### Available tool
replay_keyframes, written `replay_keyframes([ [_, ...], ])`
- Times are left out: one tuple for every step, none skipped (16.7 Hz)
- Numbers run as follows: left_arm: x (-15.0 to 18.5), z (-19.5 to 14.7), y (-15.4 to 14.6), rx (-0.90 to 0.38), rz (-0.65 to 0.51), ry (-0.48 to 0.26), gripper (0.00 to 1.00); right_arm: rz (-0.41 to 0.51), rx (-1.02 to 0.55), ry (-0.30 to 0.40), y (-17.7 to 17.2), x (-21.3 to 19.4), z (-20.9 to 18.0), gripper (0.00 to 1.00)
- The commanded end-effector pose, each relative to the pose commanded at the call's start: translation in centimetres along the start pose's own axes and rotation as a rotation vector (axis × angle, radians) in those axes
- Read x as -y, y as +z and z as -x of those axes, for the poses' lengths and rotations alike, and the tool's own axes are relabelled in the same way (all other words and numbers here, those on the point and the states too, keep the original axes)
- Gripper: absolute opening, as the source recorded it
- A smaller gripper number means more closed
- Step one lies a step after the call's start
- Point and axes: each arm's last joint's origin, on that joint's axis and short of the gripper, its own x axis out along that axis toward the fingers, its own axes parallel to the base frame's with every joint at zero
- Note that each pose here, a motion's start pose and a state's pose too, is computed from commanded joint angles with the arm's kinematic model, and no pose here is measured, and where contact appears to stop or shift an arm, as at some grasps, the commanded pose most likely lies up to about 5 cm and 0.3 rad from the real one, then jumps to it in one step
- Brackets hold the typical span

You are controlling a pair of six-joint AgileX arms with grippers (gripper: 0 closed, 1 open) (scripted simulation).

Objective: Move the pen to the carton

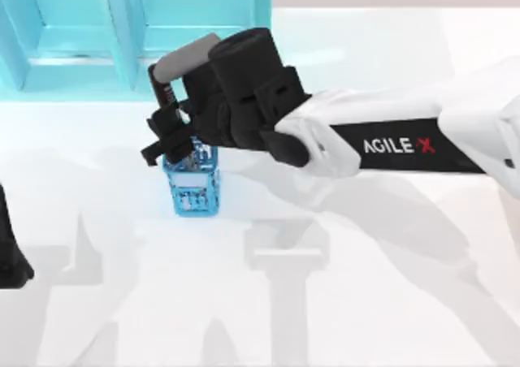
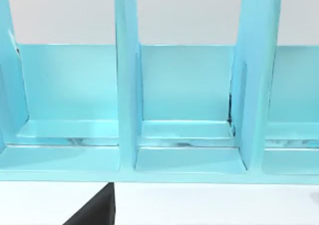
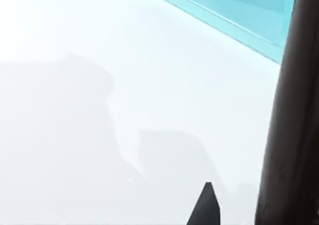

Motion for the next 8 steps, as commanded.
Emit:
replay_keyframes([
  [0.0, 0.0, 0.0, 0.0, 0.0, 0.0, 1.0, 0.01, 0.042, -0.012, 1.4, 0.1, 0.4, 0.0],
  [0.0, 0.0, 0.0, 0.0, 0.0, 0.0, 1.0, 0.011, 0.04, -0.012, 1.4, 0.2, 0.5, 0.0],
  [0.0, 0.0, 0.0, 0.0, 0.0, 0.0, 1.0, 0.015, 0.032, -0.011, 1.5, 0.6, 0.9, 0.0],
  [0.0, 0.0, 0.0, 0.0, 0.0, 0.0, 1.0, 0.017, 0.019, -0.01, 1.7, 1.3, 1.5, 0.0],
  [0.0, 0.0, 0.0, 0.0, 0.0, 0.0, 1.0, 0.014, 0.009, -0.012, 2.2, 2.3, 2.5, 0.0],
  [0.0, 0.0, 0.0, 0.0, 0.0, 0.0, 1.0, 0.009, 0.004, -0.013, 2.9, 3.2, 3.8, 0.0],
  [0.0, 0.0, 0.0, 0.0, 0.0, 0.0, 1.0, 0.005, 0.001, -0.014, 3.8, 3.8, 5.4, 0.0],
  [0.0, 0.0, 0.0, 0.0, 0.0, 0.0, 1.0, 0.004, 0.004, -0.015, 5.0, 4.1, 7.4, 0.0],
])
